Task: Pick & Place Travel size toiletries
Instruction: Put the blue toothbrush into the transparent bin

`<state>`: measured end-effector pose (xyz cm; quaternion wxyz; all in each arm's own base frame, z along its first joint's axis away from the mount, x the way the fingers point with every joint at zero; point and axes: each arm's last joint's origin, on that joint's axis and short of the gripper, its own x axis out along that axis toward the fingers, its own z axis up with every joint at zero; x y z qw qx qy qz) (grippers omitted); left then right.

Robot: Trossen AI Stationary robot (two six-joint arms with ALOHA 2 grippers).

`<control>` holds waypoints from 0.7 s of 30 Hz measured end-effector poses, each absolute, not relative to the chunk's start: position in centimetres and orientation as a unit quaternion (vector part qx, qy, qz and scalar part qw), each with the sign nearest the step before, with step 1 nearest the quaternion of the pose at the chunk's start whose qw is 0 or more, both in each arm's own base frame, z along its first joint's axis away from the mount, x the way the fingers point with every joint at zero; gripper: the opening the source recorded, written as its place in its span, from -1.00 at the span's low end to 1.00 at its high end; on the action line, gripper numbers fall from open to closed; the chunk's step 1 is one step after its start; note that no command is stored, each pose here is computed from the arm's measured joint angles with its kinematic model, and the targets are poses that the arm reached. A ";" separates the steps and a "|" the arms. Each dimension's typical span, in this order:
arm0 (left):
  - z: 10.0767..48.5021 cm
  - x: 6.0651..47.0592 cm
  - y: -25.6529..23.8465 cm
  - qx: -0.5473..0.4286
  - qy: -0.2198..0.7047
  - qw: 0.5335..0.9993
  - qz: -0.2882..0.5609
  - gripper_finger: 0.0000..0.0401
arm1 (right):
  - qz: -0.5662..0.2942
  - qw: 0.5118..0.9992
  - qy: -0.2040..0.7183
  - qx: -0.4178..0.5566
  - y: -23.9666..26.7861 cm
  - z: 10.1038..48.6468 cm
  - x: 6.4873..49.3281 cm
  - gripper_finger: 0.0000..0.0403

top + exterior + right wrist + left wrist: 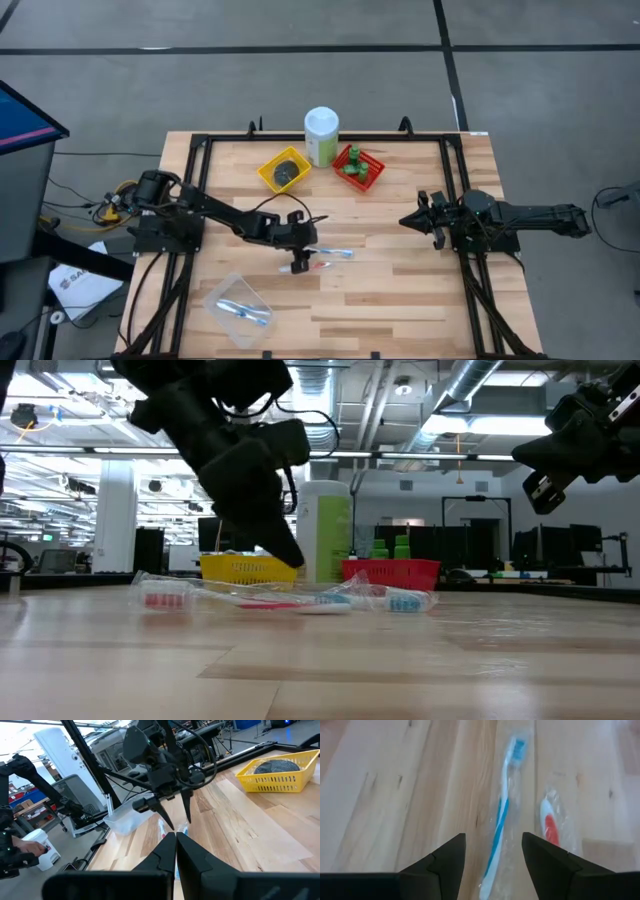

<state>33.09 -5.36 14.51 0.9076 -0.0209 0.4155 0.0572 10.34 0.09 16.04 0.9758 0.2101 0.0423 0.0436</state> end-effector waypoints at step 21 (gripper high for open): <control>11.4 33.8 -5.0 -0.020 0.443 0.895 0.046 -0.58 | 0.043 0.976 0.043 0.210 0.1 16.0 10.3 -0.97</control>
